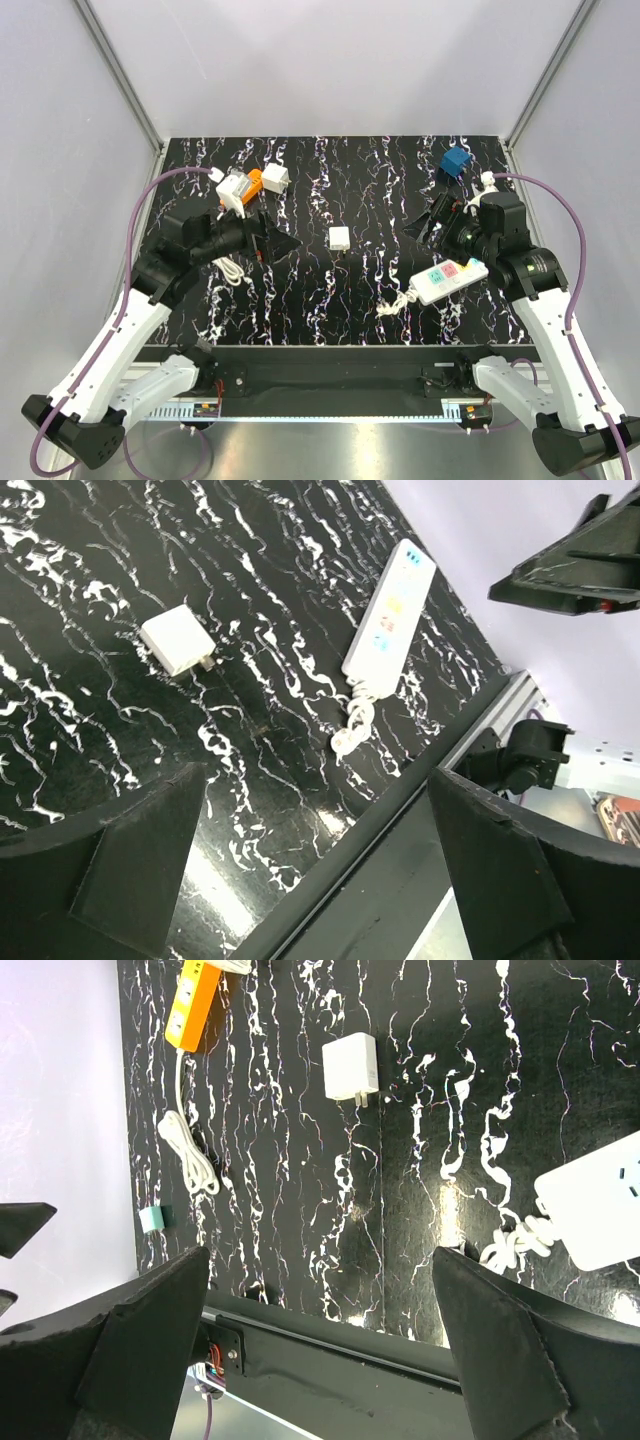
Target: Insert the plug
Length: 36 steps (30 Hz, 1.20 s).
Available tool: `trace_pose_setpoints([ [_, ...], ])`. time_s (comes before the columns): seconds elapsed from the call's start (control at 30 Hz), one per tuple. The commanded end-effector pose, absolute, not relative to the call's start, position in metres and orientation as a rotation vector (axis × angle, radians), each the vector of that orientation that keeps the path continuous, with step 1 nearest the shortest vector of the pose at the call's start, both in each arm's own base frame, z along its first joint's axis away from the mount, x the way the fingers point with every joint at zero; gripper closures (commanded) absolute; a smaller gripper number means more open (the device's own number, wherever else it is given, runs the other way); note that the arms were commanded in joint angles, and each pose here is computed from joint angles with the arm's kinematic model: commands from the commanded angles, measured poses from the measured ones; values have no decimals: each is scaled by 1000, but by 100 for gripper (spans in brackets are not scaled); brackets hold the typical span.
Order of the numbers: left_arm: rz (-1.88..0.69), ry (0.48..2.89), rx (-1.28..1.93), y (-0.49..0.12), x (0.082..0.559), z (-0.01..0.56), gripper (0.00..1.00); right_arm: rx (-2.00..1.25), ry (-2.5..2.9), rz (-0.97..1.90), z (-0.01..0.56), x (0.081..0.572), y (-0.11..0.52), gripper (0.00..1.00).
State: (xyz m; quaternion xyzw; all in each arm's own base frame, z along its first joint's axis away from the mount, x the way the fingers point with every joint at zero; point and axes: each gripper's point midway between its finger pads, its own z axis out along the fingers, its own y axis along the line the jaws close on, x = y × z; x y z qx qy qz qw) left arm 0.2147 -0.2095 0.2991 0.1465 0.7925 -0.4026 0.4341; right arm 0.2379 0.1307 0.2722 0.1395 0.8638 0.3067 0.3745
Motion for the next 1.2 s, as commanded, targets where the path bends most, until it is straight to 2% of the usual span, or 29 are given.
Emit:
trace_pose_setpoints([
  [0.0,-950,1899,350,-202,220,323,1,359,2152,778,290,239,127,0],
  [0.17,-804,1996,225,-186,240,301,1,367,2149,748,287,238,121,0],
  [0.4,-745,2200,134,-197,273,248,3,364,2229,702,252,240,120,0],
  [0.53,-703,2367,99,-221,302,200,6,355,2274,748,234,241,130,0],
  [0.67,-602,2411,166,-245,326,173,10,323,2284,810,229,239,139,0],
  [0.87,-603,2491,203,-290,353,137,13,279,2266,803,231,235,137,0],
  [1.17,-488,2519,304,-328,371,96,7,209,2218,799,238,231,136,0],
])
